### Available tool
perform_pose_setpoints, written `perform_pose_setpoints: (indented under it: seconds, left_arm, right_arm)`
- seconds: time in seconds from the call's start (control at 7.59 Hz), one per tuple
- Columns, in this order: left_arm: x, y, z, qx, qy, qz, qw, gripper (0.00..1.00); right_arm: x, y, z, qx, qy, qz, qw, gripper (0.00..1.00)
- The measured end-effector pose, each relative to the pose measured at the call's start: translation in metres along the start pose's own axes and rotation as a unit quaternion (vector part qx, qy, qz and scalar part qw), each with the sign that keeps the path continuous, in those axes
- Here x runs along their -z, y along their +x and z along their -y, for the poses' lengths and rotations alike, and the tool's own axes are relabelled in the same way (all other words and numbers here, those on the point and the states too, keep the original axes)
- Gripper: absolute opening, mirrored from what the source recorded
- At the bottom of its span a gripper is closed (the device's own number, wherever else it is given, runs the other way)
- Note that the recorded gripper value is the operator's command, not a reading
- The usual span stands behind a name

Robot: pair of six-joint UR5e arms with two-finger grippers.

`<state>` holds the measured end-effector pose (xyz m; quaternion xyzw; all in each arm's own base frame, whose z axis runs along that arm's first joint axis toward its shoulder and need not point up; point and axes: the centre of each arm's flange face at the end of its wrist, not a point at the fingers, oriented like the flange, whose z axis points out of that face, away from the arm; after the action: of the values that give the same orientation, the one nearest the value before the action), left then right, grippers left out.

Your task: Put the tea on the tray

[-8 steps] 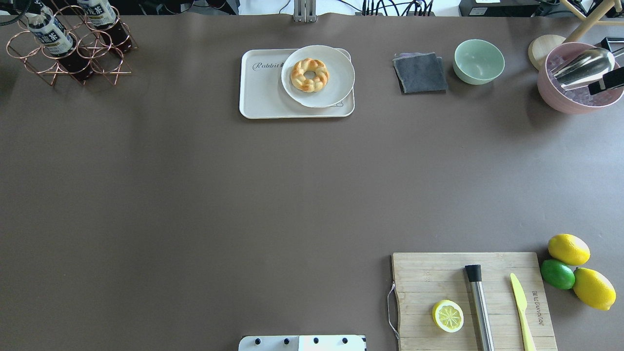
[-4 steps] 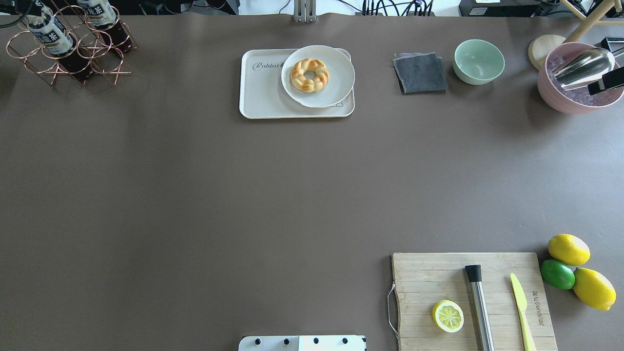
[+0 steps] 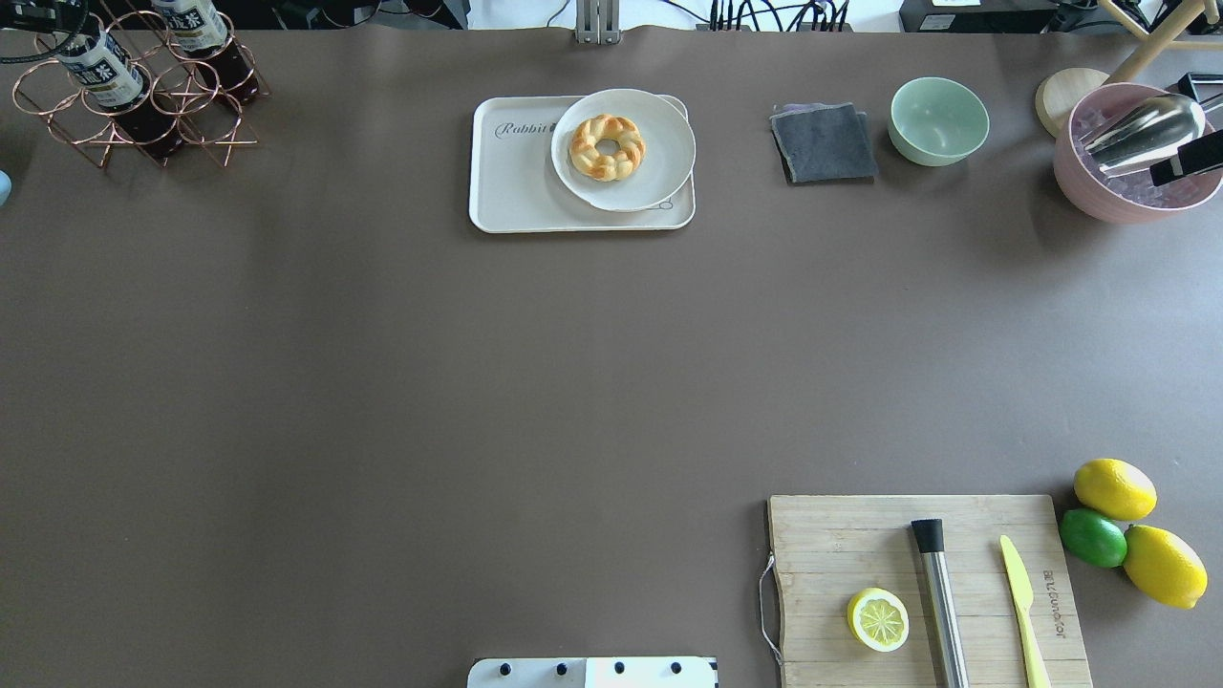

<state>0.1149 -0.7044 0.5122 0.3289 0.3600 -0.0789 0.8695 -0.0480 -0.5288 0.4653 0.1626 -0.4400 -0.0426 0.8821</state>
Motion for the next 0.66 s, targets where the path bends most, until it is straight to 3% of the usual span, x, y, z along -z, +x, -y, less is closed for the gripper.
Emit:
perform_pose_setpoints:
  seconds: [0.66]
  left_arm:
    - [0.0006,-0.0050,-0.0016,0.002,-0.001,0.003,1.0000,0.55]
  right_arm:
    - [0.0009,-0.0022,0.0028,-0.003,0.002,0.001,1.0000,1.00]
